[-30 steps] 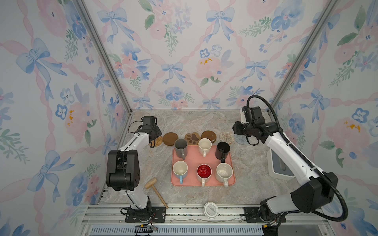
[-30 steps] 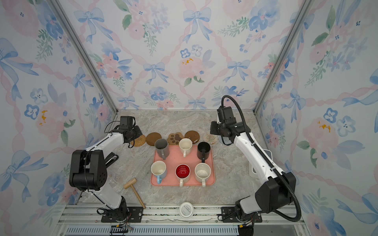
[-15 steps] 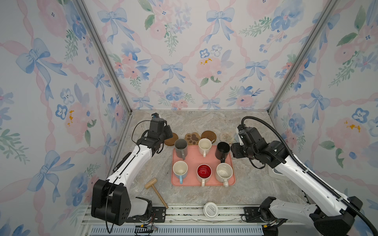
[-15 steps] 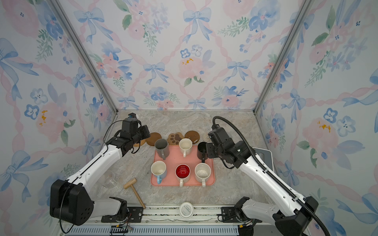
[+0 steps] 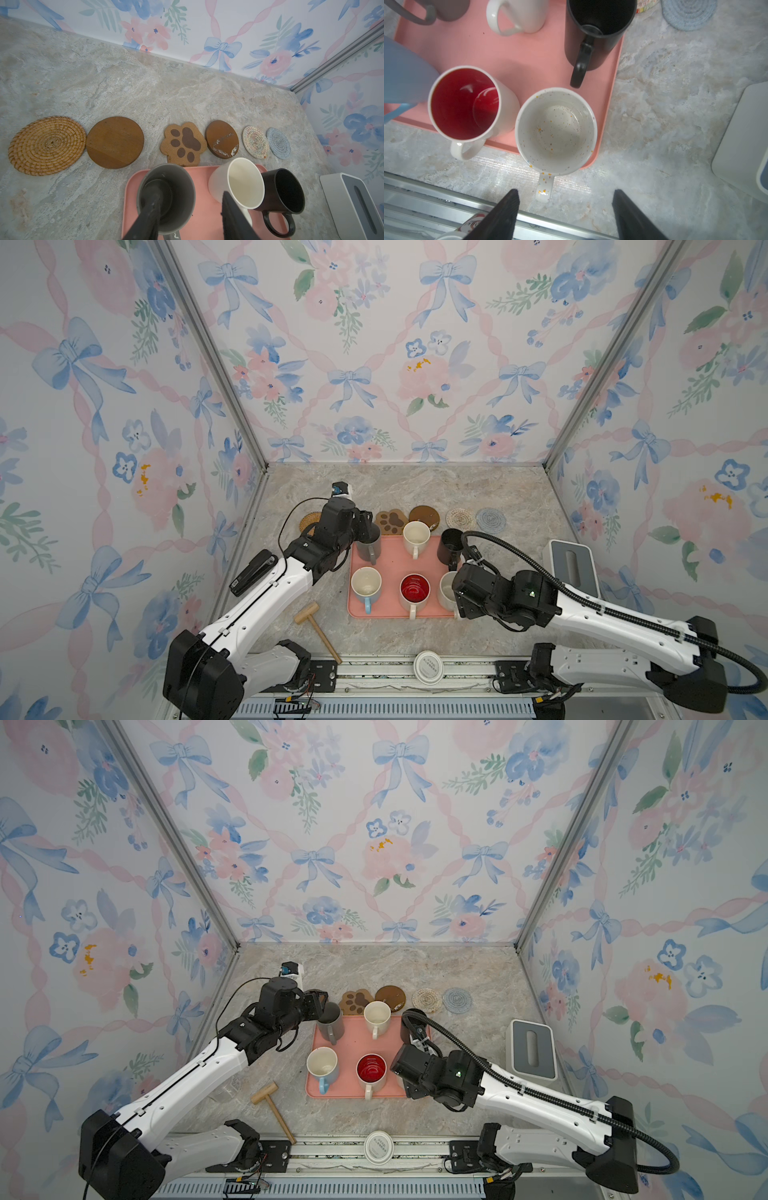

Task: Place cups on coasters
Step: Pick up the cup from the tray.

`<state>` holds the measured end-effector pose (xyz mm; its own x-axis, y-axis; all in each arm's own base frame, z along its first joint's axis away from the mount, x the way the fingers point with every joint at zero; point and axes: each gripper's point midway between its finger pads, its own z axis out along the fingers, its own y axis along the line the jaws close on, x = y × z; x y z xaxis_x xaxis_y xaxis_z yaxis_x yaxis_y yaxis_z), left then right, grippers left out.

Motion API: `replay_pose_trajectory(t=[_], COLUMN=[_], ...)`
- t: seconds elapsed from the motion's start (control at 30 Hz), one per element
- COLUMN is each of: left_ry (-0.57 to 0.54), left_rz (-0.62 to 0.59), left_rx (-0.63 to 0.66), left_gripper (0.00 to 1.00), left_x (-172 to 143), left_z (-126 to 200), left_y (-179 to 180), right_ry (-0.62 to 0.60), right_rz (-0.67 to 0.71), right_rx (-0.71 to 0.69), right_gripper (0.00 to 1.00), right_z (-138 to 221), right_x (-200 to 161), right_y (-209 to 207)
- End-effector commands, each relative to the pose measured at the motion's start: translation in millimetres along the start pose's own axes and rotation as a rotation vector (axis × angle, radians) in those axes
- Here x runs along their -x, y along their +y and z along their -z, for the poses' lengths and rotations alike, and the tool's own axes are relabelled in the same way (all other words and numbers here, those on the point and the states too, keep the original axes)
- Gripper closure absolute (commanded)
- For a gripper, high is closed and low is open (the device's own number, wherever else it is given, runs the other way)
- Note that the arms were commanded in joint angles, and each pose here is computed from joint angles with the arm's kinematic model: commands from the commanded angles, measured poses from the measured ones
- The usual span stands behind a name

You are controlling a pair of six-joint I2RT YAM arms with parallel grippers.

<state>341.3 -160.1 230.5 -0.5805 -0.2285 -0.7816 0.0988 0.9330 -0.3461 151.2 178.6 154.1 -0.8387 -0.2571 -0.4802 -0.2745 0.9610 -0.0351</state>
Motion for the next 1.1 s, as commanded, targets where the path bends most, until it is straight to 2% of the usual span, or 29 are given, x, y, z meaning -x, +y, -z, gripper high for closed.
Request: replay_pose_trajectory(t=[0.0, 0.2, 0.43, 0.73, 1.07], left_ry=[0.022, 0.014, 0.019, 0.039, 0.047], left_rz=[-0.025, -0.034, -0.039, -0.041, -0.035], left_rx=[0.019, 0.014, 0.012, 0.016, 0.029], left_gripper=[0.53, 0.51, 0.51, 0.5, 0.5], left_x=[-10.8, -11.4, -13.6, -20.3, -23.7], left_z=[-1.9, 0.6, -0.3, -4.6, -7.9], left_y=[1.1, -3.9, -6.6, -6.6, -4.1], right_ry=[0.032, 0.044, 0.078, 0.147, 0.18], right_rz=[-0.047, -0.035, -0.047, -0.069, -0.119], right_rx=[-0.057, -0.029, 0.034, 0.05, 0.008], right_gripper=[0.27, 0.4, 0.42, 0.43, 0.53], right_z=[-14.0, -31.6, -39.4, -50.0, -67.5], right_x=[-17.0, -22.0, -29.9, -41.7, -42.7], right_y=[-0.1, 13.8, 27.1, 28.0, 21.4])
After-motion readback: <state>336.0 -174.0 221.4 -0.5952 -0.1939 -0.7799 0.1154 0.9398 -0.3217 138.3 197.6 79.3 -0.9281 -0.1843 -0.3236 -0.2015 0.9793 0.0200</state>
